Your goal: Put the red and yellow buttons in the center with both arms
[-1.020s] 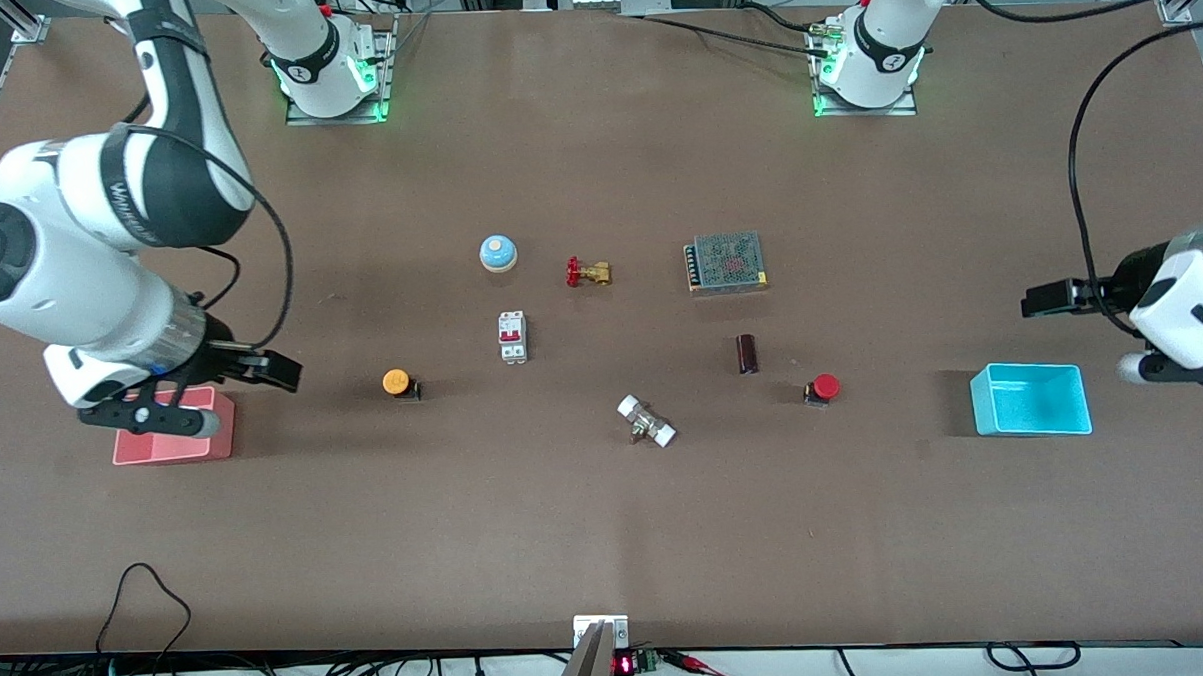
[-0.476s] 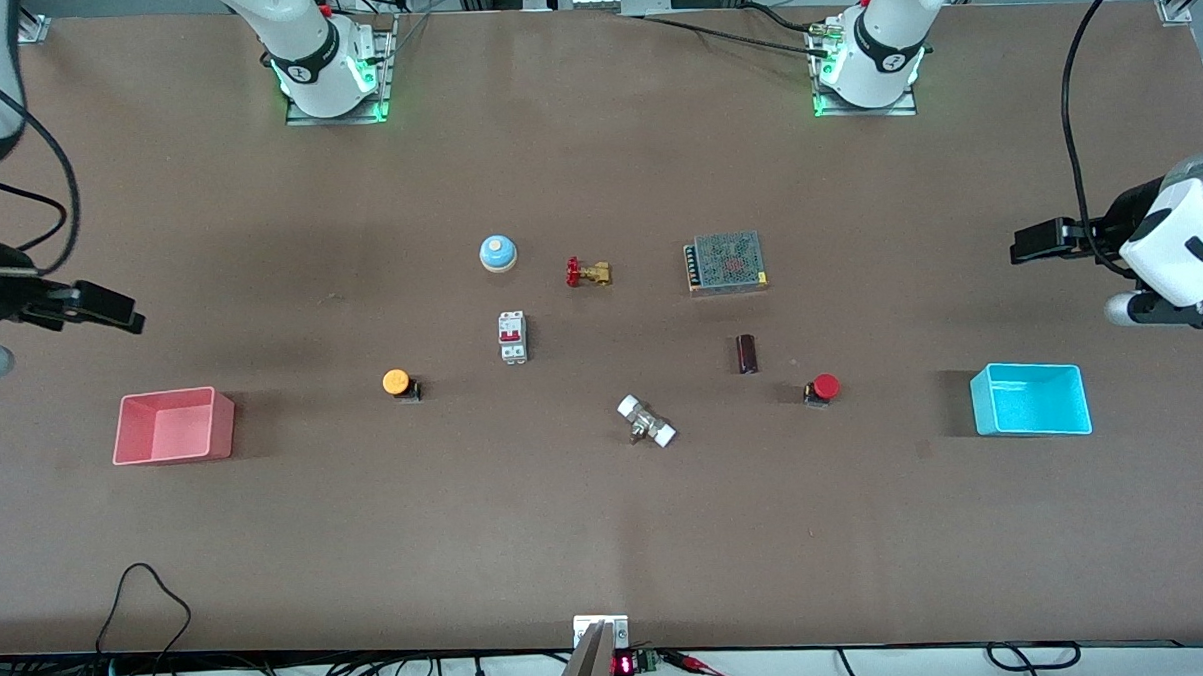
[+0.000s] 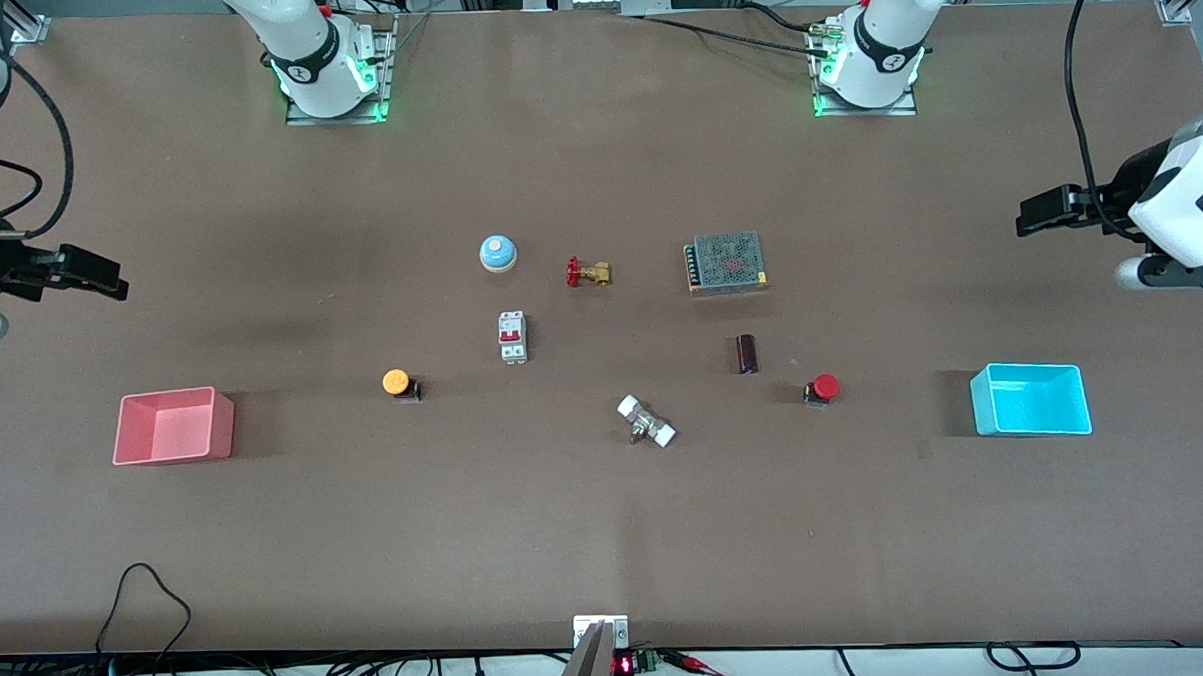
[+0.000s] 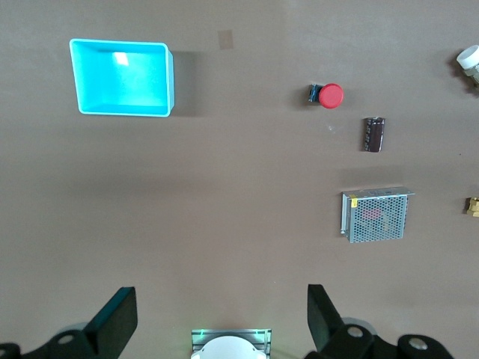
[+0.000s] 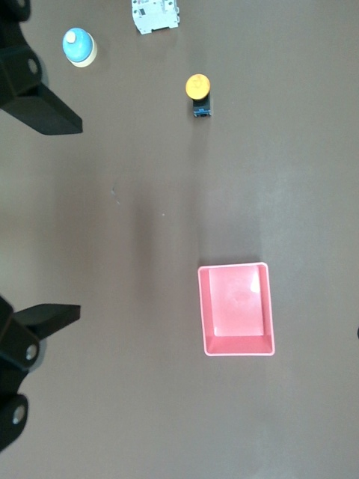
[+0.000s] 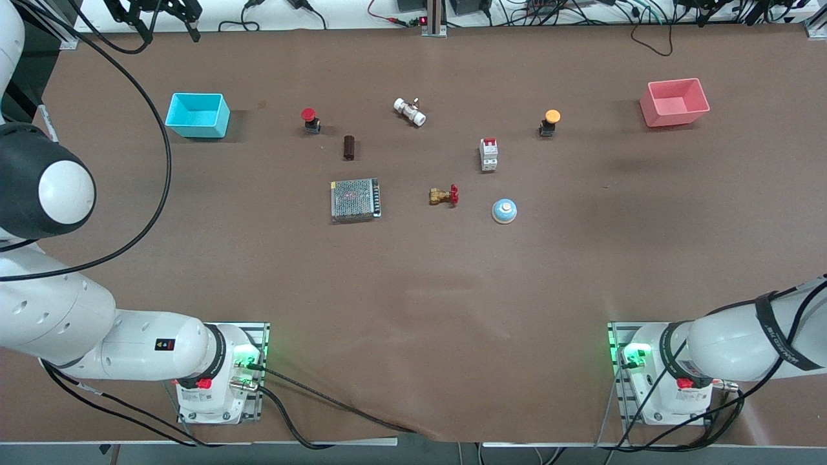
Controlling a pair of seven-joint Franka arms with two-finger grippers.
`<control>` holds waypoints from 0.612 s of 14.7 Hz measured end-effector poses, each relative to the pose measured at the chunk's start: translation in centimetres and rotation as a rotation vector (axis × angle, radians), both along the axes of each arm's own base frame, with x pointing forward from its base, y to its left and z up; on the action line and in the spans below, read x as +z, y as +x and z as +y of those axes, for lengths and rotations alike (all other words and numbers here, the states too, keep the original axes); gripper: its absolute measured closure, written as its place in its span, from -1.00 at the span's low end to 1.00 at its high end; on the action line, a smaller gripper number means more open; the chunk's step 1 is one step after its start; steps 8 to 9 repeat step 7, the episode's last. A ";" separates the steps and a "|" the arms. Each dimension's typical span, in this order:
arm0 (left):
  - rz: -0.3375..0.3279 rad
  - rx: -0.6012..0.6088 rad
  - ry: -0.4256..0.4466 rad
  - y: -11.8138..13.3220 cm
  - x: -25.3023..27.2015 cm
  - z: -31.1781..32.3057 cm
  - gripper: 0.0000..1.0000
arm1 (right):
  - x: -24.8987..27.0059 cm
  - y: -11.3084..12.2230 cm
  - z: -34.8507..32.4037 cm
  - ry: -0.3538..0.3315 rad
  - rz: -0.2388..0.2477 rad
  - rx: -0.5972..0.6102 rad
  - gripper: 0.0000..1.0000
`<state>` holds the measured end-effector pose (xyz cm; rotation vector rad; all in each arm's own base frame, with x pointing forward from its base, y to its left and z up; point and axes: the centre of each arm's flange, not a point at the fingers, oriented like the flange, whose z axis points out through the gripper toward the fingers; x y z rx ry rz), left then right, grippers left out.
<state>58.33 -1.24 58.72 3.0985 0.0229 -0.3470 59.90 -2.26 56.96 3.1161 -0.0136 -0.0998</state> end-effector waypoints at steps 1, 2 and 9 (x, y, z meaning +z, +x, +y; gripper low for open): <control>-0.004 0.005 0.000 -0.5 0.2 0.2 -1.00 | 0.1 -0.5 0.1 0.001 0.002 0.001 -1.00; -0.010 0.009 -0.002 -1.0 0.5 0.4 -1.00 | 0.1 -1.0 -0.1 0.003 0.004 -0.001 -1.00; -0.029 0.020 -0.011 -2.8 1.3 1.0 -1.00 | 1.0 -2.7 -0.8 0.010 0.000 -0.011 -1.00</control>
